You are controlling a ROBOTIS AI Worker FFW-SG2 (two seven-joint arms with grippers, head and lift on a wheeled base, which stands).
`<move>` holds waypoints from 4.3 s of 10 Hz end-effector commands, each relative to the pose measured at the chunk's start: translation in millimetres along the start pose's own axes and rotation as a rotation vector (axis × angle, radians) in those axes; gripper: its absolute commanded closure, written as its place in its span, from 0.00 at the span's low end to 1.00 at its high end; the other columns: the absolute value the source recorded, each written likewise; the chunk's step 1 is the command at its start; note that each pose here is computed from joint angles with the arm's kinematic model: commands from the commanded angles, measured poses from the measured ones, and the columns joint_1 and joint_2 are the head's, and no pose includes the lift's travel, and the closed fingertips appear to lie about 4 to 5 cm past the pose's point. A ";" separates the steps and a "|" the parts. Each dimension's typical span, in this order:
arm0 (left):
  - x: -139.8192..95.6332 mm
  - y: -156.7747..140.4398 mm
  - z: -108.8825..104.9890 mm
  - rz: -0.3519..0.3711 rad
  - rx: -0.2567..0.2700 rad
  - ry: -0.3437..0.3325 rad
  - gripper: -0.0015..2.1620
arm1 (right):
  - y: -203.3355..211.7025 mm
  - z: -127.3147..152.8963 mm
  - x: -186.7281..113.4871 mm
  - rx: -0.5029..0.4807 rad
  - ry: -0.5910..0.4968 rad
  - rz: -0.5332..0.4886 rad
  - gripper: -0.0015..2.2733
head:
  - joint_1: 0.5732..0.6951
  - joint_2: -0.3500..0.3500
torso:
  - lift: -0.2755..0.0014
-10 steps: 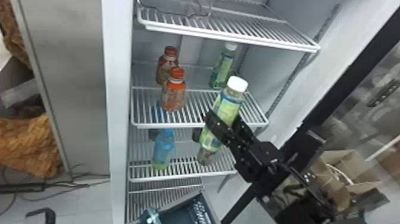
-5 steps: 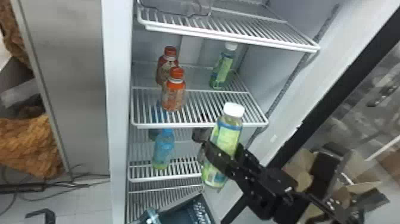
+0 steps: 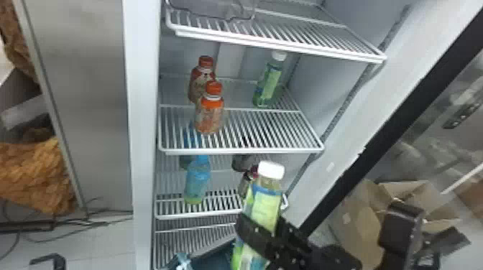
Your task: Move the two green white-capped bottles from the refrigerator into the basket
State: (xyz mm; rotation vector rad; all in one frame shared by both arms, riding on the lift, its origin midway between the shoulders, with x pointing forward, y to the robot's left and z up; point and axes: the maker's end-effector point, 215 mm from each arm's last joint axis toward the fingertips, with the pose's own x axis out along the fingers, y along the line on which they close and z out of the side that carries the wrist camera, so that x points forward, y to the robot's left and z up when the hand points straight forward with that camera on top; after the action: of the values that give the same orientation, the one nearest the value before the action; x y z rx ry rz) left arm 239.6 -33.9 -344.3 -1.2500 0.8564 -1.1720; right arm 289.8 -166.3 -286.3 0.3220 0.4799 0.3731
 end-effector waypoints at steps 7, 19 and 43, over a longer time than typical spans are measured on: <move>1.1 0.5 -1.3 0.003 0.004 0.009 0.56 | 6.2 -91.3 -39.2 0.082 0.326 -0.081 0.36 | 1.00 0.00 | 0.98; 0.6 0.0 0.4 0.001 0.004 0.004 0.56 | -9.0 -119.7 -13.8 0.191 0.334 -0.061 0.23 | 1.00 0.00 | 0.98; 0.3 -0.8 4.2 -0.003 0.005 -0.014 0.56 | -194.7 135.7 98.7 -0.176 -0.601 -0.234 0.02 | 1.00 0.00 | 0.98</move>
State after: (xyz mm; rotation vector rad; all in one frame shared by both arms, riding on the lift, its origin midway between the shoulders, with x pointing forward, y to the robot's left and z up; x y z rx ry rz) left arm 243.5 -33.1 -342.8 -1.2543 0.8416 -1.1657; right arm 484.0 -323.3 -285.8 0.2019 -0.0997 0.0802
